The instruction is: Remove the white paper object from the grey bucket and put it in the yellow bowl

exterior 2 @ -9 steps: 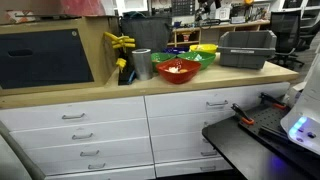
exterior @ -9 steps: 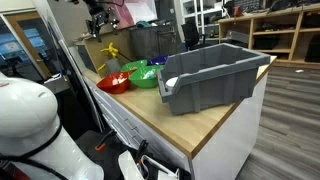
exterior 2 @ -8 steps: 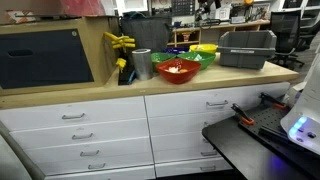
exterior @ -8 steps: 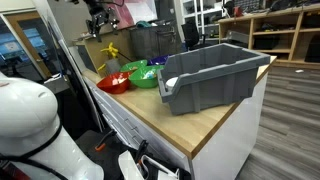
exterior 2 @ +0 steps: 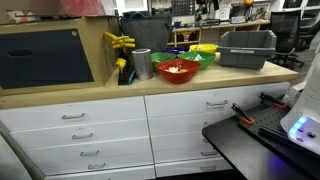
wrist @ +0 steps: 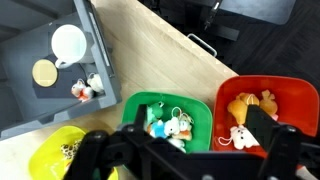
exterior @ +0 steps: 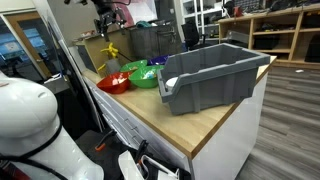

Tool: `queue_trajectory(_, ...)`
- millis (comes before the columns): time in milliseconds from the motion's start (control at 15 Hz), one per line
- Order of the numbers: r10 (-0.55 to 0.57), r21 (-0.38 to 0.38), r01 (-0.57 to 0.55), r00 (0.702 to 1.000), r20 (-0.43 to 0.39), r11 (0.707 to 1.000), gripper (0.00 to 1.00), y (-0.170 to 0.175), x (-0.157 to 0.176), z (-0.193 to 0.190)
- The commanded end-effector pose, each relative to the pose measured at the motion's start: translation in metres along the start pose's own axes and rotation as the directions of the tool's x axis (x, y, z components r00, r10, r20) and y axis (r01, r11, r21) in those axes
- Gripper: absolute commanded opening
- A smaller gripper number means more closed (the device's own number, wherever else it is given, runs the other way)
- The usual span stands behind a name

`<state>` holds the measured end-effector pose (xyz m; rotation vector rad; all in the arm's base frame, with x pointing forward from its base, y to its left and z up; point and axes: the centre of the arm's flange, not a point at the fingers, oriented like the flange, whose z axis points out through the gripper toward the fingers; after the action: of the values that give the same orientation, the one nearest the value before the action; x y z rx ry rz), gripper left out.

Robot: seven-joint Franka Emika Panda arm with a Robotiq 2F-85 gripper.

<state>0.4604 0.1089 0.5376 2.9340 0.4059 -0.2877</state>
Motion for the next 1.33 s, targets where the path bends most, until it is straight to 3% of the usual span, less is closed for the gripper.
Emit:
queue_trajectory(0,0.076,0.0,-0.076,0.996,-0.049,0.997,1.0,0.019,0.012,0.007)
queue_trajectory(267,0.17,-0.009,-0.172,0.98,-0.106,0.985,1.0,0.065,0.014,0.005)
queue_trajectory(667,0.331,-0.031,-0.338,0.934,-0.137,0.941,1.0,0.147,-0.005,0.008)
queue_trajectory(1000,0.486,-0.013,-0.493,0.861,-0.148,0.87,1.0,0.201,-0.021,0.017)
queue_trajectory(1267,0.619,0.013,-0.625,0.77,-0.158,0.781,1.0,0.253,-0.032,0.03)
